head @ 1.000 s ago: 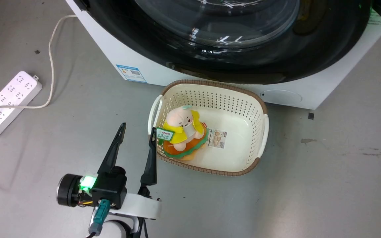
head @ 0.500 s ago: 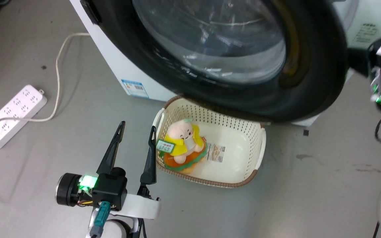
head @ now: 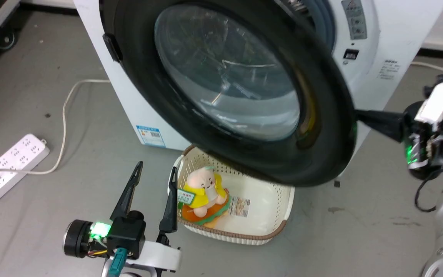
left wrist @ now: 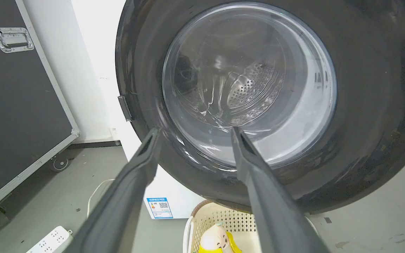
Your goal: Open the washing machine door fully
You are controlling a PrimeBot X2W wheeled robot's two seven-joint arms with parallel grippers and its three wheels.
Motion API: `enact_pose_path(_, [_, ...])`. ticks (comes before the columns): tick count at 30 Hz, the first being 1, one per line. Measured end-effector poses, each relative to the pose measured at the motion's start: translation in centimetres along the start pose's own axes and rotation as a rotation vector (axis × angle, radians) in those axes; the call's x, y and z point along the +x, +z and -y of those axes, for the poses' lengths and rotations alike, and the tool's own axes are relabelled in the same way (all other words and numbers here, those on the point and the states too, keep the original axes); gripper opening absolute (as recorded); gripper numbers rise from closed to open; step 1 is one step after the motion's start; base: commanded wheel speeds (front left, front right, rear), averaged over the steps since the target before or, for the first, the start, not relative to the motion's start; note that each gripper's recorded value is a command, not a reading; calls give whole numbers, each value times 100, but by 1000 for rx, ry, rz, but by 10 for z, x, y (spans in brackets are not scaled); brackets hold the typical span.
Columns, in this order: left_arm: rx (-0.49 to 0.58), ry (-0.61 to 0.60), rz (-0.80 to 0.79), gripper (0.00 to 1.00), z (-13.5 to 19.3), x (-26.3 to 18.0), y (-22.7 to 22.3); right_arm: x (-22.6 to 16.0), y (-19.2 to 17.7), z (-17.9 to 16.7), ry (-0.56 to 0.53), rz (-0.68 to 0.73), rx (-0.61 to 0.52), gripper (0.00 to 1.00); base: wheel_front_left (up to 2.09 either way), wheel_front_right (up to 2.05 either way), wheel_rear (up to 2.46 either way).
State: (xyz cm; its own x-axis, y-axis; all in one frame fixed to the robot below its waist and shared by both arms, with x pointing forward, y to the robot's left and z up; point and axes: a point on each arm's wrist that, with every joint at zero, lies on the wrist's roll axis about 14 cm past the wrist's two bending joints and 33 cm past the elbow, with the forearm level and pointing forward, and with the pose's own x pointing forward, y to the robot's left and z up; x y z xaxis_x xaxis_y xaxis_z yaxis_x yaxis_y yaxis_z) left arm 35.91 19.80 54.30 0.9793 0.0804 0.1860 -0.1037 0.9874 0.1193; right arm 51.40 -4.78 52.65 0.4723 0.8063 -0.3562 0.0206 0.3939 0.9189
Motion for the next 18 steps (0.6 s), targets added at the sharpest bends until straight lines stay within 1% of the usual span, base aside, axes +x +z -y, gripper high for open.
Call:
enact_pose_path(2, [0, -1, 4, 100, 0, -1, 2, 0, -5, -3, 13, -10, -2, 0, 0, 0, 0])
enact_pose_path(3, [-1, -2, 14, 100, 0, -2, 5, 1, -13, -6, 30, -26, -8, 0, 0, 0, 0])
enact_pose_path(6, [-2, -2, 21, 100, 0, -4, 7, 3, -23, -8, 38, -54, -18, 0, 0, 0, 0])
enact_pose_path(7, [-1, 5, 26, 100, -2, -6, 9, 5, -35, -8, 44, -82, -27, 0, 0, 0, 0])
enact_pose_path(8, [-1, 5, 26, 100, -2, -6, 9, 5, -35, -8, 44, -82, -27, 0, 0, 0, 0])
enact_pose_path(9, [-1, 8, 27, 100, -2, -8, 10, 6, -42, -8, 47, -99, -29, 0, 0, 0, 0])
enact_pose_path(10, [-2, 11, 32, 100, -4, -11, 12, 9, -58, -7, 54, -137, -32, 0, 0, 0, 0])
enact_pose_path(11, [-2, 11, 32, 100, -4, -11, 12, 9, -58, -7, 54, -137, -32, 0, 0, 0, 0])
enact_pose_path(12, [-5, 14, 35, 100, -6, -14, 14, 11, -72, -7, 66, -169, -36, 0, 0, 0, 0])
enact_pose_path(13, [-5, 14, 35, 100, -6, -14, 14, 11, -72, -7, 66, -169, -36, 0, 0, 0, 0])
enact_pose_path(14, [-5, 16, 33, 100, -7, -18, 13, 12, -86, -9, 85, -198, -42, 0, 0, 0, 0])
enact_pose_path(15, [-5, 16, 33, 100, -7, -18, 13, 12, -86, -9, 85, -198, -42, 0, 0, 0, 0])
enact_pose_path(17, [-7, 19, 31, 100, -8, -25, 13, 14, -109, -15, 123, -242, -48, 0, 0, 0, 0])
enact_pose_path(18, [-7, 19, 31, 100, -8, -25, 13, 14, -109, -15, 123, -242, -48, 0, 0, 0, 0])
